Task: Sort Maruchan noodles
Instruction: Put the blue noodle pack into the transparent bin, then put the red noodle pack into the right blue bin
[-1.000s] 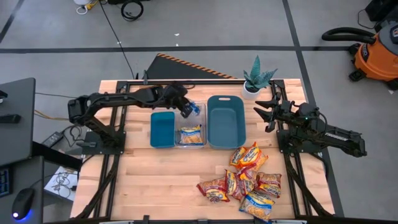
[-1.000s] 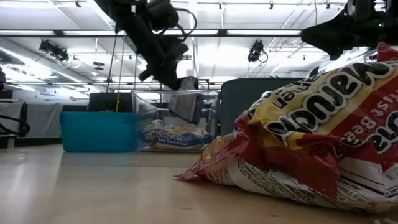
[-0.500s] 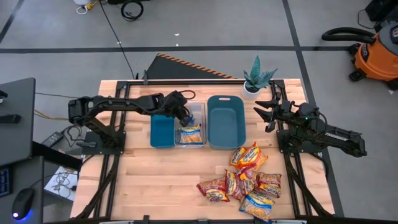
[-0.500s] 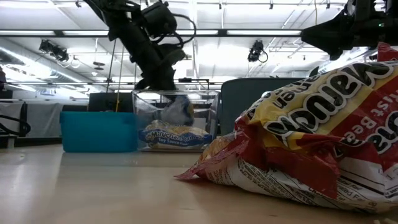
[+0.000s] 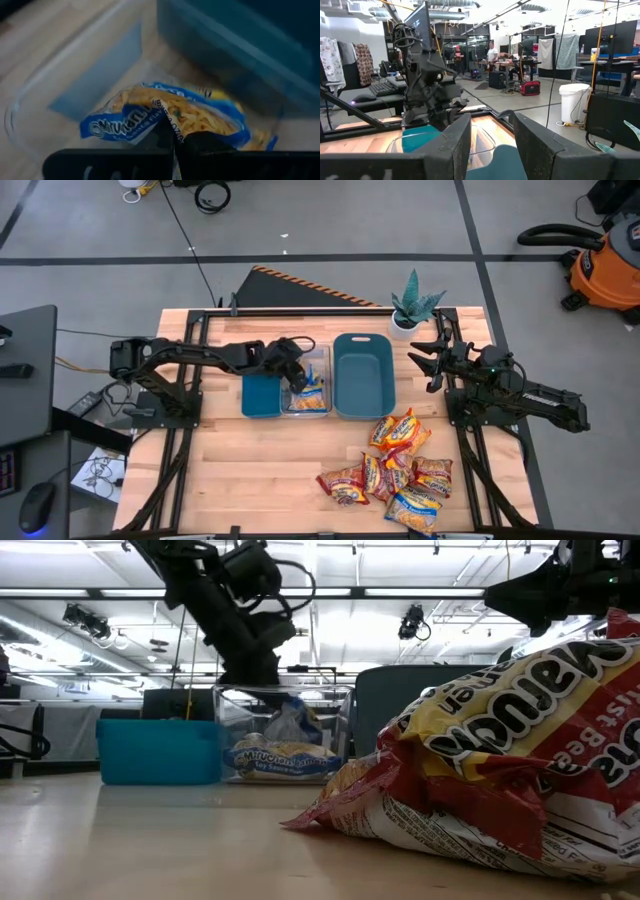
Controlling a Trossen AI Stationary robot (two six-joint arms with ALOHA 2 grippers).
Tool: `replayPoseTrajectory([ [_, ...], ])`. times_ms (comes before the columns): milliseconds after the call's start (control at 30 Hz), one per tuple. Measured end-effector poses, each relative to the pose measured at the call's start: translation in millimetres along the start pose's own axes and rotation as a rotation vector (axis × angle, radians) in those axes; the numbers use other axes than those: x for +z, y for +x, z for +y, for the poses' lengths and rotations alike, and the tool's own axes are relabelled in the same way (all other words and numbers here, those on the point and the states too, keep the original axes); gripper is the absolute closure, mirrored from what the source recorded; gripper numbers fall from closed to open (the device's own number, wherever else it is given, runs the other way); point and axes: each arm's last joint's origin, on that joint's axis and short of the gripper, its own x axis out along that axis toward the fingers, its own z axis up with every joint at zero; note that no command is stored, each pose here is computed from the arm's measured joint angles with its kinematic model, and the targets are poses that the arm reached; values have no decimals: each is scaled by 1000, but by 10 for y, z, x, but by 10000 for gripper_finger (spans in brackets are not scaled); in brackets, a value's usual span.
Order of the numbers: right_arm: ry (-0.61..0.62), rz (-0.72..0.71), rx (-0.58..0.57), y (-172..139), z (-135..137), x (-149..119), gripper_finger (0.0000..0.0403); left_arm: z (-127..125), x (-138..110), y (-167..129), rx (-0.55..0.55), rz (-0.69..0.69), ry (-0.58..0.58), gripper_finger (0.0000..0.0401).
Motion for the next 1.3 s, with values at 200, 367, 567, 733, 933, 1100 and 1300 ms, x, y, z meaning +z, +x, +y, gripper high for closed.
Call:
replayPoseTrajectory([
  [200, 0, 1, 0, 0, 0, -1, 250, -10, -67, -5, -101, 114, -22, 384],
  [367, 0, 0, 0, 0, 0, 0, 250, -31, -36, -78, -126, 215, 4, 345],
  [567, 0, 0, 0, 0, 0, 0, 250, -137, 209, -237, -227, 218, 109, 297],
  [733, 0, 1, 0, 0, 0, -2, 250, -257, 485, -442, -227, 139, 205, 290],
  [933, 0, 1, 0, 0, 0, -1, 250, -504, 518, -573, -255, 82, 305, 293],
  [1100, 0, 0, 0, 0, 0, -1, 250, -908, 373, -557, -360, 35, 384, 294],
  [1300, 0, 0, 0, 0, 0, 0, 250, -1353, 137, -429, -439, 29, 396, 294],
])
